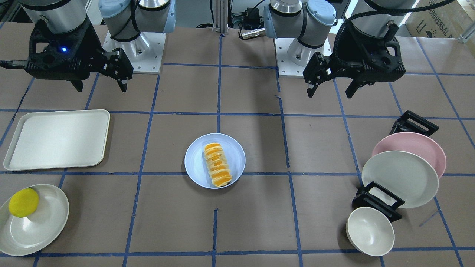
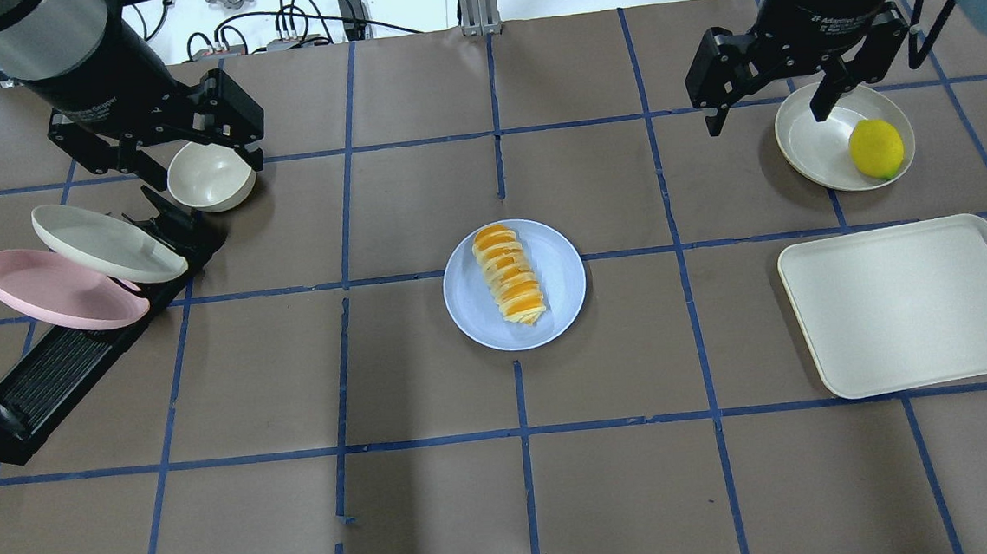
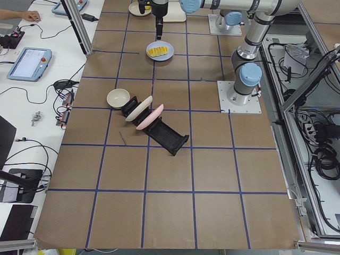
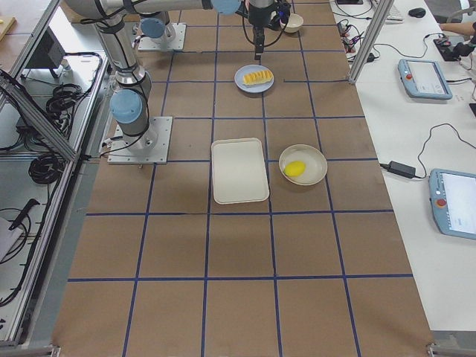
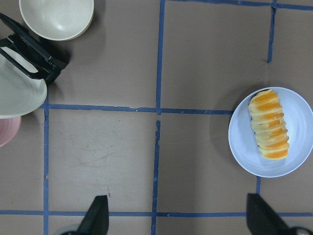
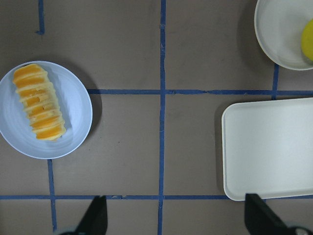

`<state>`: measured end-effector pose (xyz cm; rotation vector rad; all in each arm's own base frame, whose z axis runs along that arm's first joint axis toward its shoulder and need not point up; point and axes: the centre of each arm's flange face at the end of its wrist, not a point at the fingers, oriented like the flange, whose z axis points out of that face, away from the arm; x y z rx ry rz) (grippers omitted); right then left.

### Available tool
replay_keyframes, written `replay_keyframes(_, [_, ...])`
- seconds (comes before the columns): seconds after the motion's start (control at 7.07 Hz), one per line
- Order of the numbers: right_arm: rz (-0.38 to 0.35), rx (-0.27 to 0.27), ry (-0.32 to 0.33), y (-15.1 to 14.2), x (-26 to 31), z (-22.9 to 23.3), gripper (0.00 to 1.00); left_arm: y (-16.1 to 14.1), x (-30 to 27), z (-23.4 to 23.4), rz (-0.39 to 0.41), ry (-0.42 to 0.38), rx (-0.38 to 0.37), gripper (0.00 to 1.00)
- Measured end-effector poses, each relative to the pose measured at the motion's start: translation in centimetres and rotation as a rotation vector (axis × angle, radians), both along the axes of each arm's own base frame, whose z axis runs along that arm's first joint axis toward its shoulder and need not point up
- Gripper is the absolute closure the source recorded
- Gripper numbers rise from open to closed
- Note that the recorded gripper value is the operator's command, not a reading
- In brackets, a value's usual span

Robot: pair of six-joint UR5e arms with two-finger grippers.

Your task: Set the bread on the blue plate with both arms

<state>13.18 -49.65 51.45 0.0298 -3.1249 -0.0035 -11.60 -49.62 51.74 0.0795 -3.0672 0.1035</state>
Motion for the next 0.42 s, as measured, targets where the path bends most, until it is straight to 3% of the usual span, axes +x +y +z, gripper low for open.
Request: replay_keyframes(0.42, [0.001, 0.000, 0.000, -0.03, 0.00, -0.02, 0.00, -0.56, 0.16, 0.75, 0.006, -0.004, -0.015, 0.00])
